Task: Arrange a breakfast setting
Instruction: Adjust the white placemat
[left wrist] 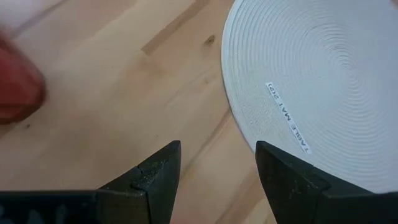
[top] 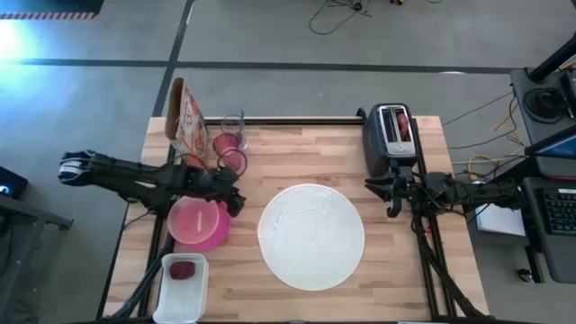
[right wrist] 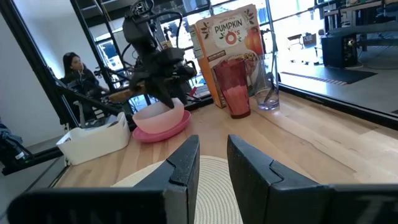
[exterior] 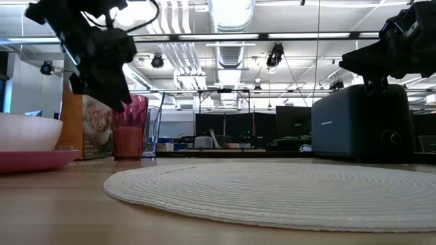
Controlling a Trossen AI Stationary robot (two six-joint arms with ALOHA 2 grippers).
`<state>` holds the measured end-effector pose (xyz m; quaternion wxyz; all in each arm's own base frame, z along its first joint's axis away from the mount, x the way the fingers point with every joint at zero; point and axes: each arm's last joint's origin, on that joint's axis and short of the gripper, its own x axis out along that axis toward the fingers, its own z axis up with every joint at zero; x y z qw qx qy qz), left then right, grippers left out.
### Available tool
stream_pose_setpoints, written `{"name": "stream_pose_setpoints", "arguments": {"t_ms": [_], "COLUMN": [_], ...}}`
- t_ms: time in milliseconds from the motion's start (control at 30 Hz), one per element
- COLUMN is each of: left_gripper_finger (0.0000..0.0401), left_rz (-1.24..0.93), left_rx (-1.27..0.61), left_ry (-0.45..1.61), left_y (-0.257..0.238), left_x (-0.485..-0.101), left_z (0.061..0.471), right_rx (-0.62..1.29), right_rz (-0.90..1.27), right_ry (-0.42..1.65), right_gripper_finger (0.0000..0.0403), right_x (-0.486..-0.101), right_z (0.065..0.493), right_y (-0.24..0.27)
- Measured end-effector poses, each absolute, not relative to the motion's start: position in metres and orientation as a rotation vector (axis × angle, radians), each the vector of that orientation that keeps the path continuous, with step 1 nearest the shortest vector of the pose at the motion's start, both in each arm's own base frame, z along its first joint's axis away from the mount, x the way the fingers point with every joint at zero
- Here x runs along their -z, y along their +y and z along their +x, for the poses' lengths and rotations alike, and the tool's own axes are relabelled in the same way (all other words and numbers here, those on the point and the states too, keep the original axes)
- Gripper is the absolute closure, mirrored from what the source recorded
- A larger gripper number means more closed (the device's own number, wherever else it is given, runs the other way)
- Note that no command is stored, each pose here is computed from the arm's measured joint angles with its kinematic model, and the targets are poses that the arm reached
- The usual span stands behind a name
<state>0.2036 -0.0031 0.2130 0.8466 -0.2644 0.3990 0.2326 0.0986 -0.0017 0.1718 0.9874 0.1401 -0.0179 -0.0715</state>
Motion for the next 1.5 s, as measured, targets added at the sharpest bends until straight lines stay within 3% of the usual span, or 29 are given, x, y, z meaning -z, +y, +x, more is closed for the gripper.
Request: {"name": "stream_pose_setpoints", "arguments": {"t_ms": [300, 733, 1500], "left_gripper_finger": [0.0210, 0.0210, 0.0210], "left_rz": [-0.472, -0.161, -0.039], "left_rx": [-0.411, -0.320, -0.199], "left_ry": [0.861, 1.001, 0.951], "left_y": [-0.012, -0.050, -0.103], "left_x": [-0.190, -0.159, -0.143], "left_z": [0.249, 0.322, 0.394], "right_rx": [0.144, 0.144, 0.143], "right_rz": [0.281, 0.281, 0.281], "right_ry": [-0.035, -0.035, -0.036], "right_gripper_finger": [0.0330, 0.0330, 0.0330], "right_x": [-0.172, -0.172, -0.172], "right_z": [0.099, 0.099, 0.099], "right_y": [-0.002, -0.002, -0.002]}}
